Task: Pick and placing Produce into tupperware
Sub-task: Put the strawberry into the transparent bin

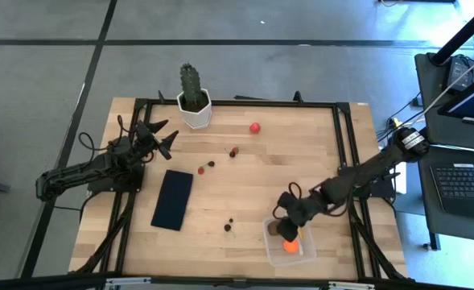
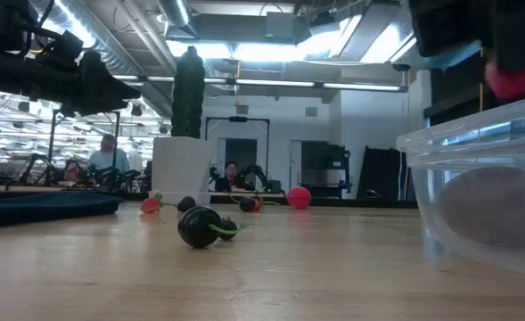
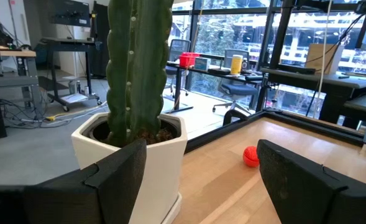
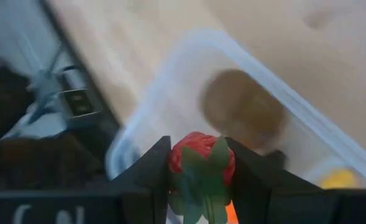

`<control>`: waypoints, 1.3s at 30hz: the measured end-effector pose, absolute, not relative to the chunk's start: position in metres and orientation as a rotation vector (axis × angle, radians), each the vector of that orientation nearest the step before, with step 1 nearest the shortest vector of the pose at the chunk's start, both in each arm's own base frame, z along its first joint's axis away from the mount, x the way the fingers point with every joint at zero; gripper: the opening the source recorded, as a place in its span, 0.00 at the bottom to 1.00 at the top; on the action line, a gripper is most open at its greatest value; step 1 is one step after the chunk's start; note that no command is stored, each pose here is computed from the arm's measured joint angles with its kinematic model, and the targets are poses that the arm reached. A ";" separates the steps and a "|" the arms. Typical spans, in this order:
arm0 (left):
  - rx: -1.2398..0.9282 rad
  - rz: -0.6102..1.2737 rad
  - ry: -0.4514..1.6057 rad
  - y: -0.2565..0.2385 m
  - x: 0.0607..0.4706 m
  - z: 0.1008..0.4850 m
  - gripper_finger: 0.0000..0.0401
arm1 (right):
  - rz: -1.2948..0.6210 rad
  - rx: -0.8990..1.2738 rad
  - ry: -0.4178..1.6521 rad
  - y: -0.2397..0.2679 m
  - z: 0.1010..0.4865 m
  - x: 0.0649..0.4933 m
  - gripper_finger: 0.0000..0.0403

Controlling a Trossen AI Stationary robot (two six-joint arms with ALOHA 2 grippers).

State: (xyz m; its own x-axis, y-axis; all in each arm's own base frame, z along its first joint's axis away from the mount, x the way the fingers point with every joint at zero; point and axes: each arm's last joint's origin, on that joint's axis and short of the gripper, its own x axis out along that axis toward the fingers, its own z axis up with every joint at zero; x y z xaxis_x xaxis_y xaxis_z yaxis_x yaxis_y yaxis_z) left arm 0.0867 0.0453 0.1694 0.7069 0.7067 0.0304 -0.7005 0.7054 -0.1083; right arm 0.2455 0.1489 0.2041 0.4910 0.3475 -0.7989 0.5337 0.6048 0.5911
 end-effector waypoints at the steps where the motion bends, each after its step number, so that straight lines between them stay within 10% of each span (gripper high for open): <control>1: -0.091 0.783 -0.071 0.045 0.087 0.169 0.74 | -0.177 0.963 1.108 0.150 0.202 0.242 0.32; 39: -0.092 0.782 -0.072 0.045 0.087 0.169 0.74 | -0.558 0.702 1.509 0.196 0.176 0.265 0.37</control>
